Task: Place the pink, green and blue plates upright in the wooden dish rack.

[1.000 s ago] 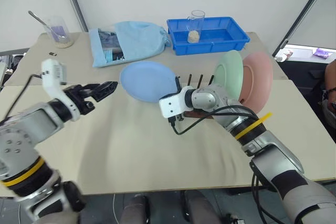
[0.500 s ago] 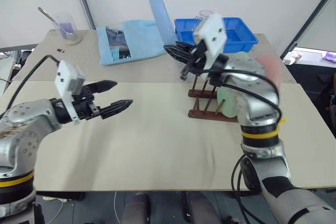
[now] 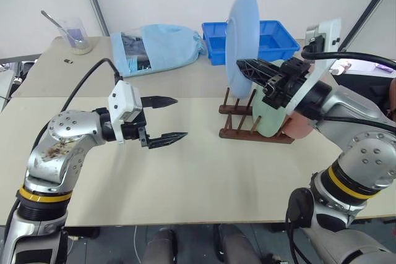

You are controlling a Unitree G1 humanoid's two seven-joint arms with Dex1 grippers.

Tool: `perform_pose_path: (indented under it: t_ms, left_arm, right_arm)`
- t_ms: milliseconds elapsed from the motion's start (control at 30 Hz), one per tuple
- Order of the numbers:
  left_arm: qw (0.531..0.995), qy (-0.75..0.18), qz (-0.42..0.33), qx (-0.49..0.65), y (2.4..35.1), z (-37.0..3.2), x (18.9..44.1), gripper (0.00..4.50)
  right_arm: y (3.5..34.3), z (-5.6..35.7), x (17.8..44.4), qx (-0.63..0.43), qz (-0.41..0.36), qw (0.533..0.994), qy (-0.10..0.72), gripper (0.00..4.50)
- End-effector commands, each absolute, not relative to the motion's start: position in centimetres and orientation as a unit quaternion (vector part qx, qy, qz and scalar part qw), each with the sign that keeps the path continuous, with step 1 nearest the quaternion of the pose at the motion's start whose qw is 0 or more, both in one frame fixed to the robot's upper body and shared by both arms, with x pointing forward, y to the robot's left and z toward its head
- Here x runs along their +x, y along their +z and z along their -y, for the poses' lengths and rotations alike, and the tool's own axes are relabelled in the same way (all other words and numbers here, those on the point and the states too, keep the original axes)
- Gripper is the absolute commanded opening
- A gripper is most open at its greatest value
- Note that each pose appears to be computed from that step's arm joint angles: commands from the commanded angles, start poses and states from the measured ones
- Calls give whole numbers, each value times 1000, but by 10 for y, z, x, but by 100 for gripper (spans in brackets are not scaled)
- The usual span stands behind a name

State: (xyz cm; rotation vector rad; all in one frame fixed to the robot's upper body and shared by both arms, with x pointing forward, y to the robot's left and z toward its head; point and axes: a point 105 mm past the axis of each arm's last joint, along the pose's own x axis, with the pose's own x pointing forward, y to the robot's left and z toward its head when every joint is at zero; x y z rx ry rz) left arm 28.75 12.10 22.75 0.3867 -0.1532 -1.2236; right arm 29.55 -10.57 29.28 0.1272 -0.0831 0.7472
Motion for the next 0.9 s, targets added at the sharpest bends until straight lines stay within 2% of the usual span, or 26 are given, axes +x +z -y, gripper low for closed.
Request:
perform_pose_path:
  t_ms: [33,300,833,900]
  left_arm:
    - [777,-600,88,168,238,-112,283,447]
    - [747,-646,72,139,242,-107,277,447]
    - [752,-640,82,138,241,-103,278,447]
    - [752,-639,82,138,241,-103,279,450]
  right_arm:
    - [297,110,288,83,45,930,356,0]
    - [284,117,295,116,13,930,349,0]
    - [266,127,310,135,-55,929,339,0]
    - [266,128,312,134,-57,933,330,83]
